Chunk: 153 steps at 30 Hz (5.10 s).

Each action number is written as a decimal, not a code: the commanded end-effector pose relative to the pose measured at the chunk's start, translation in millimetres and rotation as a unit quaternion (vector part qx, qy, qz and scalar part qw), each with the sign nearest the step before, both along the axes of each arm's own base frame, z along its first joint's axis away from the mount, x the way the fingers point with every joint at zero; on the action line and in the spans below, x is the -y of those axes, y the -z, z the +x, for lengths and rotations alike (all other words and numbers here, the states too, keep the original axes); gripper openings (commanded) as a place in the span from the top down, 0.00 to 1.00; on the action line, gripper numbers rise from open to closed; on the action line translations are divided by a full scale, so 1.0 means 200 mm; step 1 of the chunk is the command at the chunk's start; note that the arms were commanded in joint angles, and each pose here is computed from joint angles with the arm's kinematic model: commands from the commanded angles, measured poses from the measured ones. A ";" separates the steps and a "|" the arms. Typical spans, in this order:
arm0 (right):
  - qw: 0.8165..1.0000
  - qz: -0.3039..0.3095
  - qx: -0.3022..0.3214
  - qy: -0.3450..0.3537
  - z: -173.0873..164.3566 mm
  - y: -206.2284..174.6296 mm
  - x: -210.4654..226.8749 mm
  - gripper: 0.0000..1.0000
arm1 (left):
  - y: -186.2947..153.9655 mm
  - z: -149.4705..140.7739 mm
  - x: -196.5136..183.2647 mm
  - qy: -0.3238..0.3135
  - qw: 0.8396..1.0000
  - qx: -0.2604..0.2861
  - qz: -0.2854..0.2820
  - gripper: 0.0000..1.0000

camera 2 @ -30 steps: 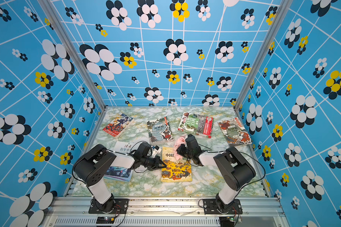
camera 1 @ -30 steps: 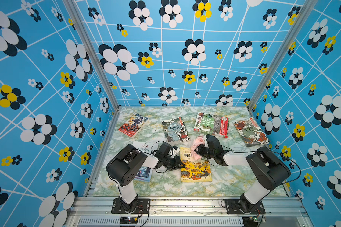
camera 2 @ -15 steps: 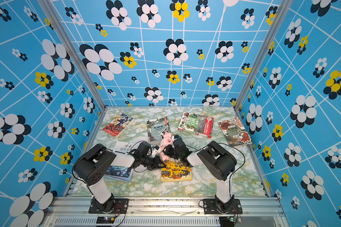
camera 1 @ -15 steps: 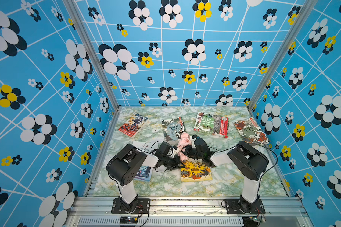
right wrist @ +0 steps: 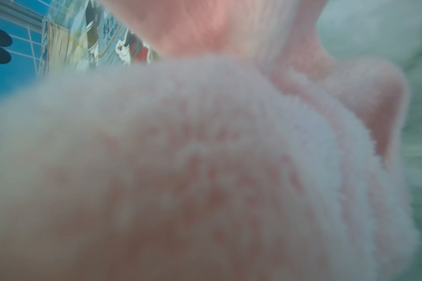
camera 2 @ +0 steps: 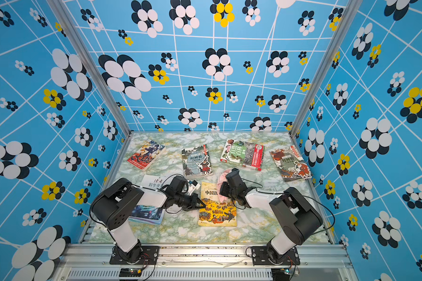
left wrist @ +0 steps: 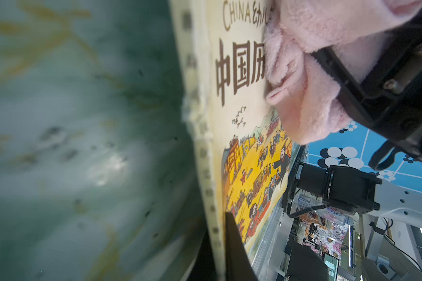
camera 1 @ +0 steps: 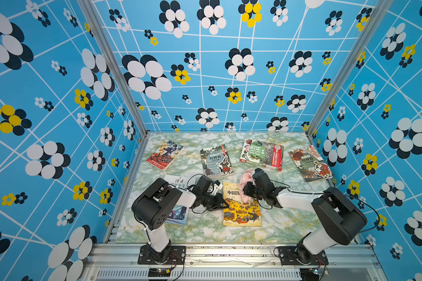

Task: Wipe the cover of the book
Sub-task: Wipe the dirt from the cover of the book.

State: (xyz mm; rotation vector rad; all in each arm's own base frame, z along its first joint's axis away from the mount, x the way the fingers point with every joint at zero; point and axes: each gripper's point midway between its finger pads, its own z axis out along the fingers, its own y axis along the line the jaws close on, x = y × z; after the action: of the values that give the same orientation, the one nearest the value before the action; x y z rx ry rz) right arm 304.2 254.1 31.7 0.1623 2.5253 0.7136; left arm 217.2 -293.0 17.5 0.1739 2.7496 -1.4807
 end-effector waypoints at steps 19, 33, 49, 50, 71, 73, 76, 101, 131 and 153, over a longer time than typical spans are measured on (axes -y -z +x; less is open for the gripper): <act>0.969 -0.193 -0.143 0.055 -0.26 0.34 0.66 1.00 | 0.11 0.00 -0.07 -0.030 0.999 -0.018 0.040 1.00; 0.991 -0.075 -0.090 -0.065 -0.21 0.23 -0.10 1.00 | 0.08 0.03 -0.12 -0.080 0.995 -0.019 0.056 0.93; 0.993 -0.054 -0.091 -0.059 -0.18 0.24 -0.19 1.00 | 0.03 -0.06 -0.15 -0.198 0.979 -0.029 0.033 0.98; 0.992 -0.047 -0.092 -0.073 -0.19 0.22 -0.23 1.00 | 0.03 -0.06 -0.14 -0.197 0.979 -0.029 0.034 0.99; 0.976 -0.066 -0.134 -0.159 -0.23 0.26 -0.32 1.00 | 0.05 -0.02 -0.14 -0.191 0.980 -0.031 0.039 1.00; 0.982 -0.084 -0.108 -0.133 -0.06 0.26 -0.30 1.00 | 0.05 -0.02 -0.14 -0.192 0.980 -0.032 0.042 1.00; 0.984 -0.106 -0.087 -0.118 0.07 0.22 -0.25 1.00 | 0.05 -0.02 -0.16 -0.196 0.979 -0.031 0.048 1.00; 0.968 -0.158 -0.079 -0.177 -0.21 0.13 -0.29 1.00 | 0.06 0.01 -0.16 -0.205 0.978 -0.018 0.048 1.00; 0.982 -0.129 -0.092 -0.101 -0.11 0.23 -0.30 1.00 | 0.07 0.00 -0.14 -0.201 0.978 -0.030 0.037 1.00; 0.941 -0.253 -0.226 -0.016 -0.88 0.29 0.58 1.00 | 0.07 0.02 -0.17 -0.226 0.972 -0.024 0.052 0.99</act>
State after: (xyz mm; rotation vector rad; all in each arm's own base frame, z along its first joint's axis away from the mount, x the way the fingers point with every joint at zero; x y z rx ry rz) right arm 221.6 217.7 26.6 0.0078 2.7045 0.4144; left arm 225.0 -270.7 18.8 -0.3970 2.6071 -1.3412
